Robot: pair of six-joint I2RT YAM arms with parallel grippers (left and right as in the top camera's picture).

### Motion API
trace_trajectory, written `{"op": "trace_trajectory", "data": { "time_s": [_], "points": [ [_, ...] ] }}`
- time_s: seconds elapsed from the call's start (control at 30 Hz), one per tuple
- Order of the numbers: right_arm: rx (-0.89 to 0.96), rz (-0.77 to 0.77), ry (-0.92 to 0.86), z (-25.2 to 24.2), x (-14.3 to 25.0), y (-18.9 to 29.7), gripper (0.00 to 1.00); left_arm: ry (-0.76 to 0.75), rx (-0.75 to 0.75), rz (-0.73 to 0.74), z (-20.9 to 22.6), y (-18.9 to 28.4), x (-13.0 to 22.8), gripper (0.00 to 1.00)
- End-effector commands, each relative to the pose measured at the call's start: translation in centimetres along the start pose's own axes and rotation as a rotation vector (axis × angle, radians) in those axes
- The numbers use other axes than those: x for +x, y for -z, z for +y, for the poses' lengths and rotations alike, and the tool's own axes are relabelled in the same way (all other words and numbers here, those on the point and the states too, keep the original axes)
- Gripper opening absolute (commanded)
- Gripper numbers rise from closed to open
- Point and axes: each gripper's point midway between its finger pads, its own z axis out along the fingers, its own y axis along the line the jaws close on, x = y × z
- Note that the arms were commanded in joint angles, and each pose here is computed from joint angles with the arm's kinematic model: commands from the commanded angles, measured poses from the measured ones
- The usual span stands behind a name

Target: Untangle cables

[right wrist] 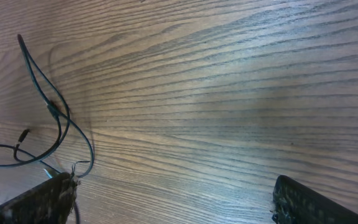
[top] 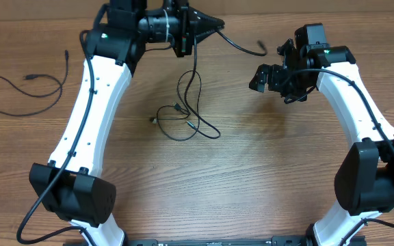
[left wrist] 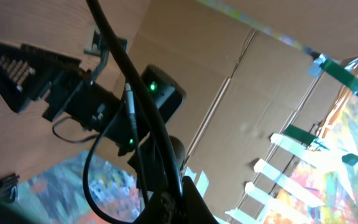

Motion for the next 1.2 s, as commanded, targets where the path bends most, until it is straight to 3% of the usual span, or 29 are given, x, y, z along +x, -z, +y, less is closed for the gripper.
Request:
{"op": "trace_trajectory", "data": {
  "time_s": [0.0, 0.27, 0.47, 0.6, 0.73, 0.97, 1.03, 1.17],
  "points": [
    [0.005, -0.012, 0.002, -0.1, -0.3, 0.3, 1.0, 0.054, 0.013, 0.055, -1.1, 0.0, 2.4, 0.04],
    [0.005, -0.012, 0.002, -0.1, -0.3, 0.3, 1.0, -0.124, 0.174, 0.031, -6.0, 1.6, 2.0, 0.04],
    [0.005, -0.012, 0.002, -0.1, -0.3, 0.3, 1.0, -0.611, 0.392, -0.26, -12.5, 5.9, -1.0, 0.04],
    [0.005, -0.015, 0.003, -0.1, -0.4, 0.3, 1.0, -0.748, 0.391, -0.504, -13.7, 9.3, -4.9, 0.04],
    [0.002, -0.022, 0.007, 0.0, -0.5, 0.3, 1.0, -0.906, 0.216, -0.813, -12.5, 12.9, -10.3, 0.04],
    [0.001, -0.028, 0.009, 0.0, -0.7, 0.3, 1.0, -0.735, -0.429, -1.288, -2.8, 20.3, -19.5, 0.04],
    [0.0, -0.032, 0.01, 0.1, -0.8, 0.3, 1.0, -0.683, -0.559, -1.312, 0.0, 21.0, -20.9, 0.04],
    [-0.003, -0.044, 0.009, 0.1, -1.1, 0.3, 1.0, -0.621, -0.736, -1.208, 6.0, 19.4, -24.2, 0.04]
  ]
}}
